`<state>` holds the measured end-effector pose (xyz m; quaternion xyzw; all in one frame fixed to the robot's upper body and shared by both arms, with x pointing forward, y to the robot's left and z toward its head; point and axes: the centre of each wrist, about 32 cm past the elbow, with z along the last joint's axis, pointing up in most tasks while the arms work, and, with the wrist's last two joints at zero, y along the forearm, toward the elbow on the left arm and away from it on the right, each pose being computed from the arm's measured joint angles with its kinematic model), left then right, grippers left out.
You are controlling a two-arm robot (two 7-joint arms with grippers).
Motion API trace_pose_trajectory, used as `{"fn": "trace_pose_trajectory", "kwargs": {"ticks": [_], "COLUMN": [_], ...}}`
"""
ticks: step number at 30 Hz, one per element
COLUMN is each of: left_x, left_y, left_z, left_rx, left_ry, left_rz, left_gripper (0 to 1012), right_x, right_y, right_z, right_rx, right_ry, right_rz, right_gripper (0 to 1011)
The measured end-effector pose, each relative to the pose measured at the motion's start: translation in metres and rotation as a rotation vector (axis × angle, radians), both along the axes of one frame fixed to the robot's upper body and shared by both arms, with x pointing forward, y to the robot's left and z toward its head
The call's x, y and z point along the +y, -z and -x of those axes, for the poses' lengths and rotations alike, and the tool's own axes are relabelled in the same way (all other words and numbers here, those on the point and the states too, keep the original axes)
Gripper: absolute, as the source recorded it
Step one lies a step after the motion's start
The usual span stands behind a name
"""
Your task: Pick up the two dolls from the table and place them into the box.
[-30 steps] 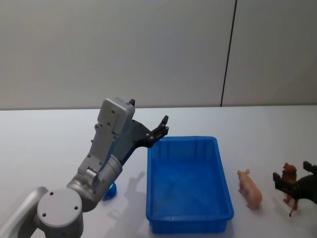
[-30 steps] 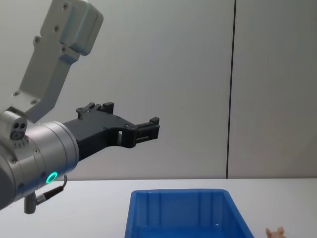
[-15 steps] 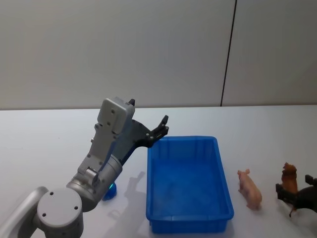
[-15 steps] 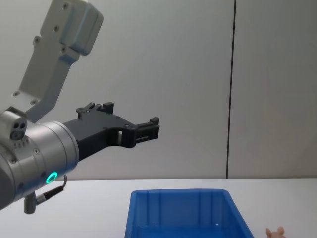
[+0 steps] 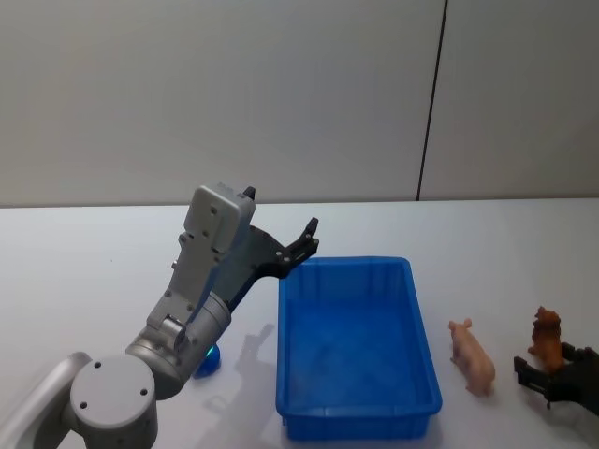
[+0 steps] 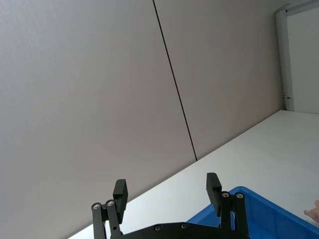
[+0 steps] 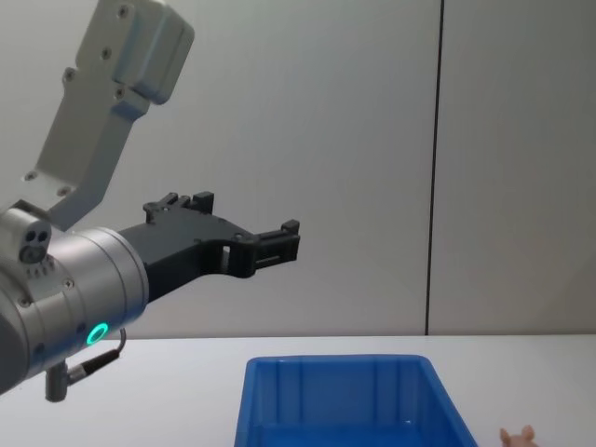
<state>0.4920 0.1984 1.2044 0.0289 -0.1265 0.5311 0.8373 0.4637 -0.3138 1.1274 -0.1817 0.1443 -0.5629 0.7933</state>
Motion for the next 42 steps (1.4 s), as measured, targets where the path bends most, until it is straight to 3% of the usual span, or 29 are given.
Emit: {"fn": "trace_pose_trajectory", "kwargs": {"ticks": [11,17,31,42], "left_x": [0.0000,0.0000,0.0000,0.0000], "left_y": [0.0000,0.0000,0.0000,0.0000], "left_z": [0.0000,0.0000,0.0000,0.0000], "left_rx": [0.000,0.000,0.000,0.000], "left_ry": [0.000,0.000,0.000,0.000], "left_rz": [0.000,0.000,0.000,0.000], "left_gripper": [1001,1001,1001,1001], "right_x": [0.002,0.003,0.007,0.014], "right_y": [0.003,0.002,-0.014,-0.042], "right_z": [-0.004,-0.004,-0.004,-0.013], "right_rx": [0.011,-0.009,-0.149,-0.297], "right_ry": [0.003,0.009,-0.009,-0.098], "right_rz": [-0.003,0.015,0.069,0.097], "right_gripper": [592,356,332,331]}}
